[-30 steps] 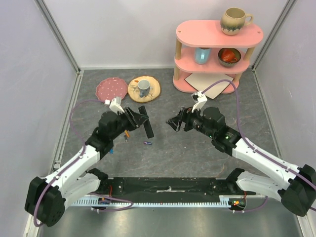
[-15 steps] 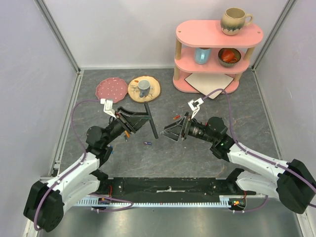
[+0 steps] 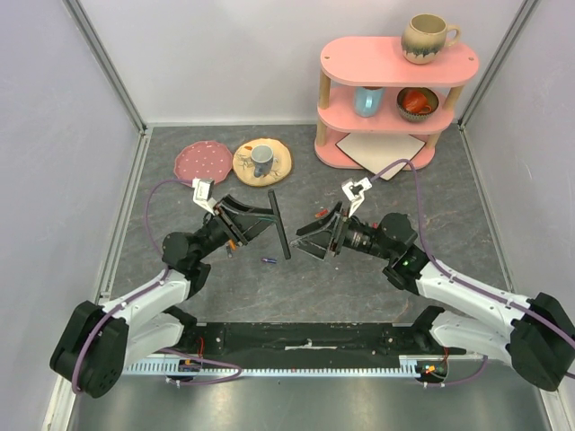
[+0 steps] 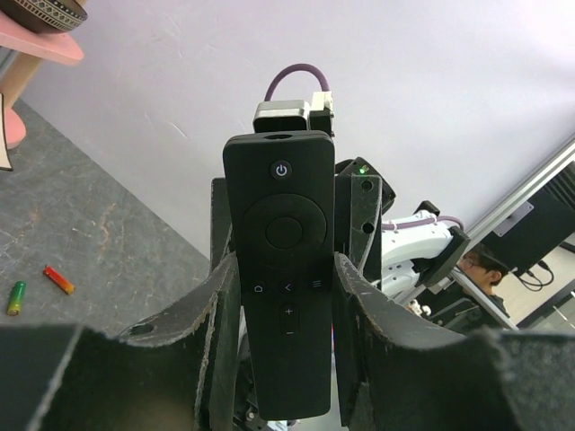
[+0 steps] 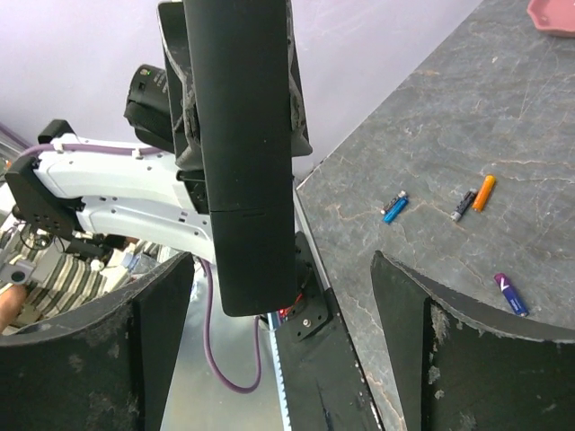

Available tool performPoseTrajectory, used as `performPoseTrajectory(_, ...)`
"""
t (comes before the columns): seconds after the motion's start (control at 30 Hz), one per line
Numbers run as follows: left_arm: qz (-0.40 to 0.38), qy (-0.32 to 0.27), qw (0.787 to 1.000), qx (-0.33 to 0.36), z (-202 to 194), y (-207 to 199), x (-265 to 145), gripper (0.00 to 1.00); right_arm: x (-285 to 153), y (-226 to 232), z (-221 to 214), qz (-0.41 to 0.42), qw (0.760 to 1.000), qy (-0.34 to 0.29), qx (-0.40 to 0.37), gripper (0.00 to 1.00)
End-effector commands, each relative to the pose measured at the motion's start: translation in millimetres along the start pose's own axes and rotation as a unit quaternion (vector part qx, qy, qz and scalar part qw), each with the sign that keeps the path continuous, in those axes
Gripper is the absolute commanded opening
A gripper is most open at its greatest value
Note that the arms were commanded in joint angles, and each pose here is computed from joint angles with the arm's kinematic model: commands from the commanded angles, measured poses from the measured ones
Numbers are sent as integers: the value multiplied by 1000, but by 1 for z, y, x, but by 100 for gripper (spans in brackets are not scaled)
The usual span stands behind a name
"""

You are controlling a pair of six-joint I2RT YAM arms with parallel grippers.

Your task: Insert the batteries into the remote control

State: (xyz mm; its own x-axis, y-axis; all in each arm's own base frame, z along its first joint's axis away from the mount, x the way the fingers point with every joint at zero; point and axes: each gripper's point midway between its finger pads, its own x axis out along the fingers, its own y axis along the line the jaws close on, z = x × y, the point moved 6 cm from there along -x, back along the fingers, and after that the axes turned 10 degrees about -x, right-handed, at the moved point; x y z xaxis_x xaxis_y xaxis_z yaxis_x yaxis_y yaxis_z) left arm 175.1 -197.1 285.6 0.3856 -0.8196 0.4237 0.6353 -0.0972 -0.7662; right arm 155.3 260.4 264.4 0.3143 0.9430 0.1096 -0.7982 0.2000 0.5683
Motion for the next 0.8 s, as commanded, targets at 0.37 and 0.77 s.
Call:
performPoseTrajectory(0.37,-43,9,999,-2,4,-16,7,2,28,17,2,48,998,20,-27,77)
performPoseTrajectory(0.77,-23,6,1000,-12,4,-12,6,28,28,23,-2,68,997,30,-37,36)
